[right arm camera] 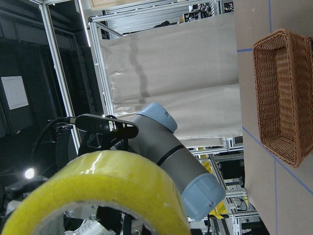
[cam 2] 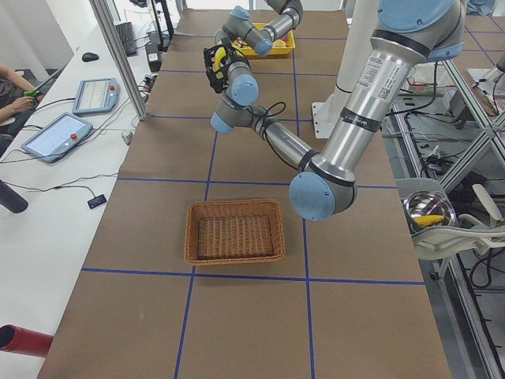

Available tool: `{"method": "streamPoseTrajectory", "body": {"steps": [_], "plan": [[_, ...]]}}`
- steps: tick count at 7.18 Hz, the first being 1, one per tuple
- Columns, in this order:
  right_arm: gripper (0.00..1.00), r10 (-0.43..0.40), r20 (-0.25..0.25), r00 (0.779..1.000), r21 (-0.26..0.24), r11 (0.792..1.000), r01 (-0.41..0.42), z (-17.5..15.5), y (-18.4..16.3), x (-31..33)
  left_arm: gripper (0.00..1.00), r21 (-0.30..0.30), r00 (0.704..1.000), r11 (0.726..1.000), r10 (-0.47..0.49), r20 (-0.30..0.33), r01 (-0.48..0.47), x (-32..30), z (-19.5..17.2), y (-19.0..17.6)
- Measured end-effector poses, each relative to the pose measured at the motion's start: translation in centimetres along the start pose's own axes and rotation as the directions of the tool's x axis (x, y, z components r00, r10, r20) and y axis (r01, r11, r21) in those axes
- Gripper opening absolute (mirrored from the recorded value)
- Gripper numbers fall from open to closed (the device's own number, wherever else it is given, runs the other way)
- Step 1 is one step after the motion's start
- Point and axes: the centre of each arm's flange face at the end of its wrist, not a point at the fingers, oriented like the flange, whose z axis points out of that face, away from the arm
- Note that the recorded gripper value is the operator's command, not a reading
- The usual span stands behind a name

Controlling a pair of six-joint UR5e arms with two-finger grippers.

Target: Move tape to another basket

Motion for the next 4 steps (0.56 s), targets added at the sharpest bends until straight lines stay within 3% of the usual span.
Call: {"method": "streamPoseTrajectory", "body": {"steps": [2, 3, 4], "plan": [[0.00, 0.001, -0.001, 1.000, 0.000, 1.000, -0.001, 0.04, 0.06, 0.09, 0.39, -0.003, 1.000, 1.000, 0.000, -0.004, 0.000, 0.01, 0.14, 0.18], [0.00, 0.001, -0.002, 1.000, -0.001, 1.000, -0.001, 0.04, 0.09, 0.11, 0.27, -0.004, 1.000, 1.000, 0.000, -0.005, 0.000, 0.05, 0.14, 0.22], [0.09, 0.000, -0.001, 1.000, -0.003, 1.000, 0.000, 0.07, 0.11, 0.07, 0.03, -0.003, 1.000, 1.000, 0.001, -0.008, -0.001, 0.07, 0.12, 0.22]]}}
